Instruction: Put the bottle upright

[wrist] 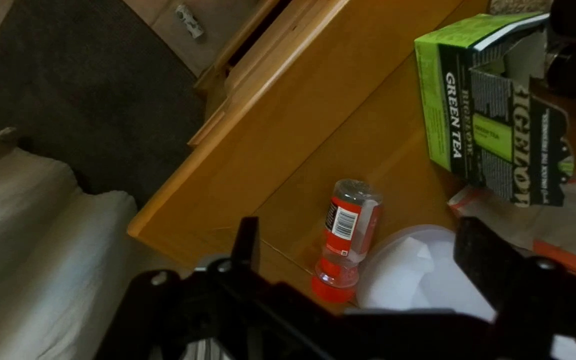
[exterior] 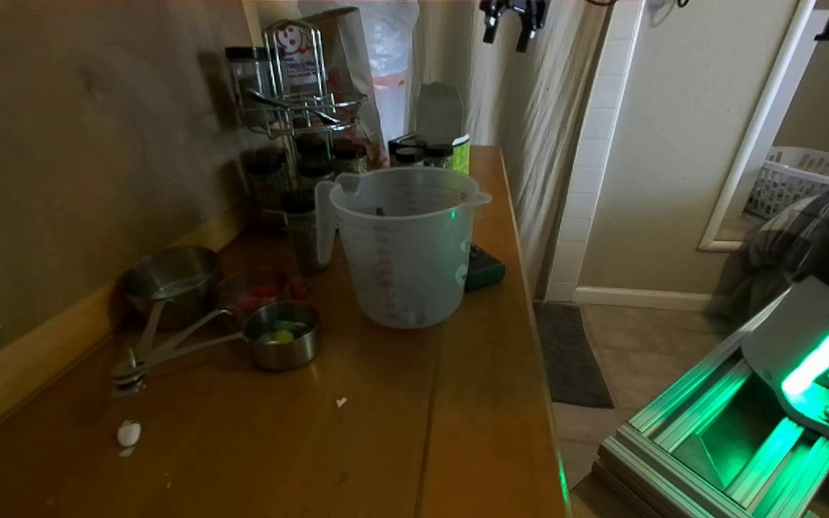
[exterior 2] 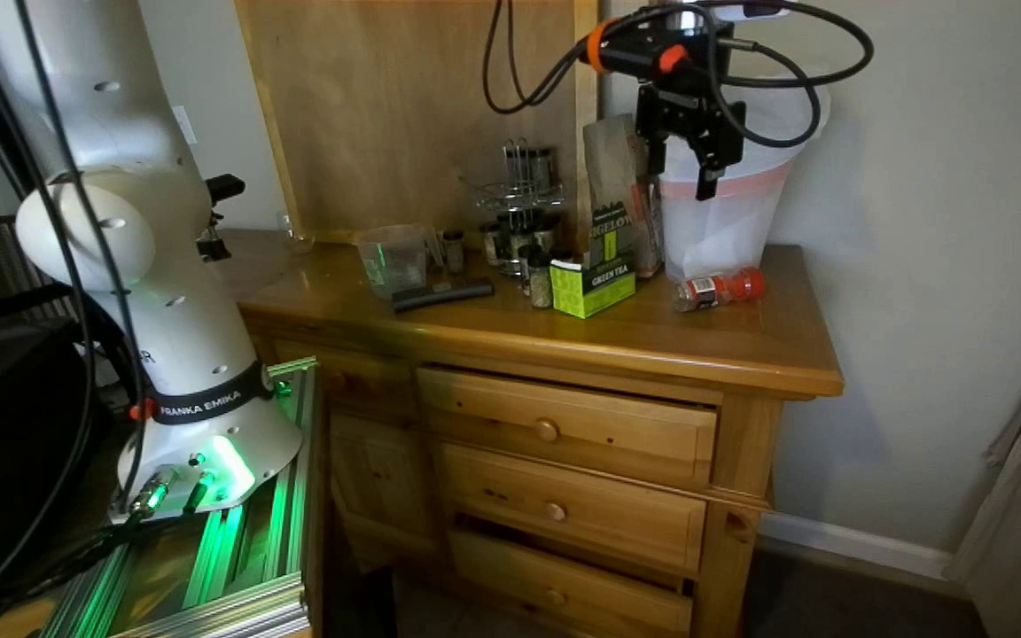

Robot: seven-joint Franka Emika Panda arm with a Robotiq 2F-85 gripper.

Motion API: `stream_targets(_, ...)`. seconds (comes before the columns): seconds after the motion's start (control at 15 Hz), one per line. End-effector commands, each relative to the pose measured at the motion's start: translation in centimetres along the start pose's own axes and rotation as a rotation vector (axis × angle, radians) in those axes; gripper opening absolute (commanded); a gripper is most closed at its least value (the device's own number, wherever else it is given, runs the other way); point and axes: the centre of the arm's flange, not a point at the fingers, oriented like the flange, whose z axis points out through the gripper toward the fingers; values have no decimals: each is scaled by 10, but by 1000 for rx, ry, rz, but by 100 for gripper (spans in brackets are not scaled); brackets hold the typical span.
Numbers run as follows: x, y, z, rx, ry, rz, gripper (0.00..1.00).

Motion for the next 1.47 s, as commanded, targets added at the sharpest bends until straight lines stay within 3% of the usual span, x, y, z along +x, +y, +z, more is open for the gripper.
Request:
stream_targets(0.0,77,-16,12,15,-64,-46,100)
stream_targets(0.07,84,-21,16,32,-88,-78,100)
stream_targets(0.13,42,-25,21,11,-52,-55,100)
stream_targets(0.47,49,-24,25,14,-56,-57,100)
stream_targets(0.8,108,-10,79,15,-96,1,100)
stream_targets(1.4,155,-25,160,33,-163,-17,100)
